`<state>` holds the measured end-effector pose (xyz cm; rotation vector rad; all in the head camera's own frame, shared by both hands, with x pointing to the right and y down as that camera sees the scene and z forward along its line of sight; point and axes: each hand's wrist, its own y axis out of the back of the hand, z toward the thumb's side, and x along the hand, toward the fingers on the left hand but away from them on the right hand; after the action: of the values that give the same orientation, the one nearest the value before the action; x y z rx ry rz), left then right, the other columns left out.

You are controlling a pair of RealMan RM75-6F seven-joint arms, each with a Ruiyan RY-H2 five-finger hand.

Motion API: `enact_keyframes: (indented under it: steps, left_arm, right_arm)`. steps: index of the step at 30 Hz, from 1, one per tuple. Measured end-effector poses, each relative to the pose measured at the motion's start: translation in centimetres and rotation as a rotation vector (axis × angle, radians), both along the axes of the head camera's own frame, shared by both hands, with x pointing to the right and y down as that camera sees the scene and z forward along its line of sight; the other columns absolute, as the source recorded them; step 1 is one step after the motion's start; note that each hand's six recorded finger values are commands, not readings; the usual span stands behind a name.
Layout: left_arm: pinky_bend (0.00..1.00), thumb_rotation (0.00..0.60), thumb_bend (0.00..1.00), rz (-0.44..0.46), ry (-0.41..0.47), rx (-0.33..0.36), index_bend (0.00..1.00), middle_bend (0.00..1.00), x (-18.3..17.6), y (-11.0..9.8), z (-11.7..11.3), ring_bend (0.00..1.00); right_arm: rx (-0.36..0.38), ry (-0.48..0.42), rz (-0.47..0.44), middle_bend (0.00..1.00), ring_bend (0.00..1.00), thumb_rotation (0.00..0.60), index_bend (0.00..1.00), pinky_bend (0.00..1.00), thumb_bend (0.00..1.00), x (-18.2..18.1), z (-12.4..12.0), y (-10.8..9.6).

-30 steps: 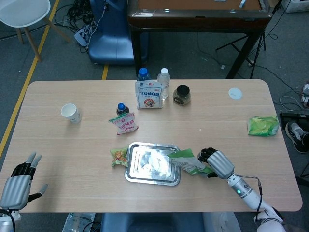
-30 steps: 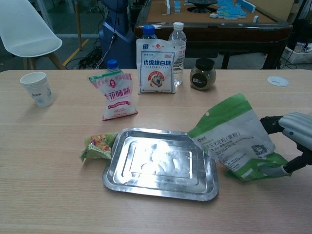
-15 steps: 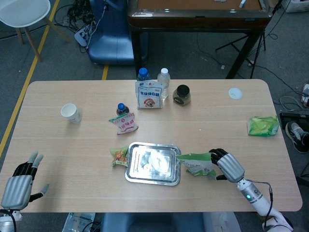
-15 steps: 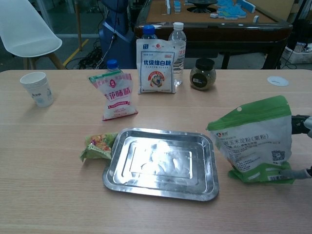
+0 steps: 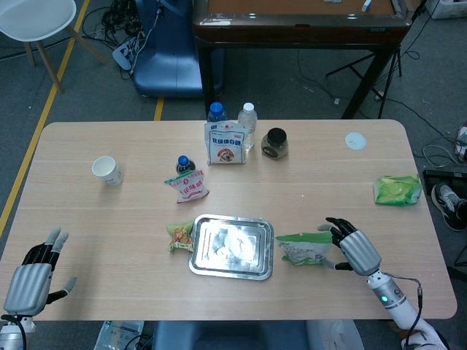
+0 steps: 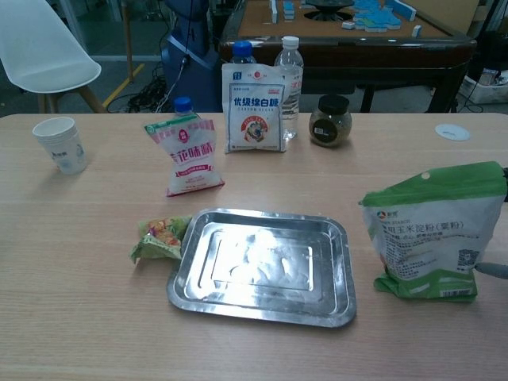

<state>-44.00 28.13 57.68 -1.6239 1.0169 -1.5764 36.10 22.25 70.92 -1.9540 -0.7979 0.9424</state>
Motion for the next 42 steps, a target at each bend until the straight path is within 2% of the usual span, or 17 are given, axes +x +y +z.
enact_keyframes:
  steps: [11, 23, 35, 42]
  left_arm:
    - [0.11, 0.600, 0.23, 0.006, -0.007, 0.012, 0.02, 0.00, -0.2, -0.3, -0.5, 0.12]
    - [0.11, 0.600, 0.23, 0.024, -0.007, 0.031, 0.02, 0.00, -0.2, -1.5, -0.5, 0.12]
    - [0.11, 0.600, 0.23, 0.028, -0.001, 0.036, 0.02, 0.00, -0.5, -1.8, -0.2, 0.12]
    - [0.11, 0.600, 0.23, 0.023, -0.012, 0.048, 0.02, 0.00, -0.8, -1.9, -0.7, 0.12]
  right_arm:
    - [0.007, 0.001, 0.014, 0.29, 0.15, 0.600, 0.42, 0.20, 0.01, 1.1, -0.9, 0.6]
    - [-0.005, 0.061, 0.083, 0.29, 0.15, 0.600, 0.40, 0.20, 0.03, 4.2, -2.3, 1.1]
    - [0.009, 0.100, 0.175, 0.29, 0.15, 0.600, 0.40, 0.20, 0.03, 5.0, -6.4, 0.7]
    - [0.030, 0.172, 0.233, 0.29, 0.15, 0.600, 0.39, 0.20, 0.05, 5.8, -9.6, -0.2]
